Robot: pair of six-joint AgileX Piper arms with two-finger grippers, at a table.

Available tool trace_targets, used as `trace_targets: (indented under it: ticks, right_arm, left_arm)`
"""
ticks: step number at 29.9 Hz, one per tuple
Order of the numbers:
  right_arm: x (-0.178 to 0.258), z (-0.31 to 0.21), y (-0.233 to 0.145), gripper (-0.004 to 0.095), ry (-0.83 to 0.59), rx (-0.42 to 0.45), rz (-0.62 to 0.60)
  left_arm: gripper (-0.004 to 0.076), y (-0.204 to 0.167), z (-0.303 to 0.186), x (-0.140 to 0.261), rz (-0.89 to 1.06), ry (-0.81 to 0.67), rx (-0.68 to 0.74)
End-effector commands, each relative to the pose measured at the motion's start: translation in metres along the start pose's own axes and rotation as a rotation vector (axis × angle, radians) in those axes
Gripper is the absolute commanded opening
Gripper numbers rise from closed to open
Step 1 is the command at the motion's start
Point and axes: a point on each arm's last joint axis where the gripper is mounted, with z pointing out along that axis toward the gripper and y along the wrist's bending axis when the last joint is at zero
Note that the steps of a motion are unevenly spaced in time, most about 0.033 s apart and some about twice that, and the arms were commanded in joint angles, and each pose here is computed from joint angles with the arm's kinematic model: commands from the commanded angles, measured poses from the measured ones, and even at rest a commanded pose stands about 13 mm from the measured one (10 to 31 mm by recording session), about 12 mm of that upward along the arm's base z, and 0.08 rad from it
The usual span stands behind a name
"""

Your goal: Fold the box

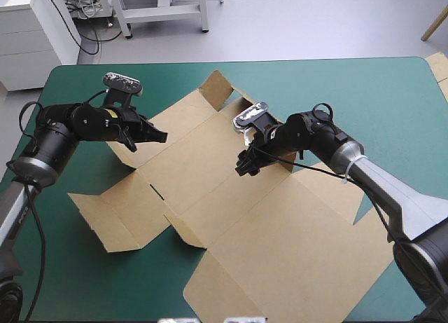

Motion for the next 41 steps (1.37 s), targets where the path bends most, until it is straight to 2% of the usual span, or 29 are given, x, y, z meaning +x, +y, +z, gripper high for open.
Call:
trace_targets:
  ticks: [1,10,16,20,28,35,41]
  right_arm:
    - [-0.015,-0.025,0.002,0.0668,-0.104,0.017,-0.011]
    - [-0.014,-0.025,0.002,0.0666,-0.102,0.016,-0.011]
    - [-0.014,-0.025,0.002,0.0601,-0.102,0.016,-0.011]
    - [-0.016,-0.027,0.002,0.0597,-0.104,0.018,-0.016]
    - [-0.039,-0.065,0.004,0.0597,-0.079,0.020,-0.089]
    - [-0.057,-0.109,-0.002,0.0597,-0.080,0.094,-0.125]
    - [-0.056,-0.150,-0.028,0.0597,-0.125,0.173,-0.058]
  left_arm:
    - [-0.0008,-0.004,-0.024,-0.014,-0.004,-0.121,-0.005]
    - [-0.0008,-0.004,-0.024,-0.014,-0.004,-0.121,-0.005]
    - [-0.0008,-0.004,-0.024,-0.014,-0.005,-0.121,-0.004]
    - [-0.0008,-0.004,-0.024,-0.014,-0.005,-0.121,-0.004]
    - [-0.0008,-0.005,-0.024,-0.014,-0.020,-0.124,0.013]
    - [-0.0008,-0.005,-0.024,-0.014,-0.017,-0.119,0.011]
    - [-0.0008,-0.005,-0.024,-0.013,-0.017,-0.117,0.012]
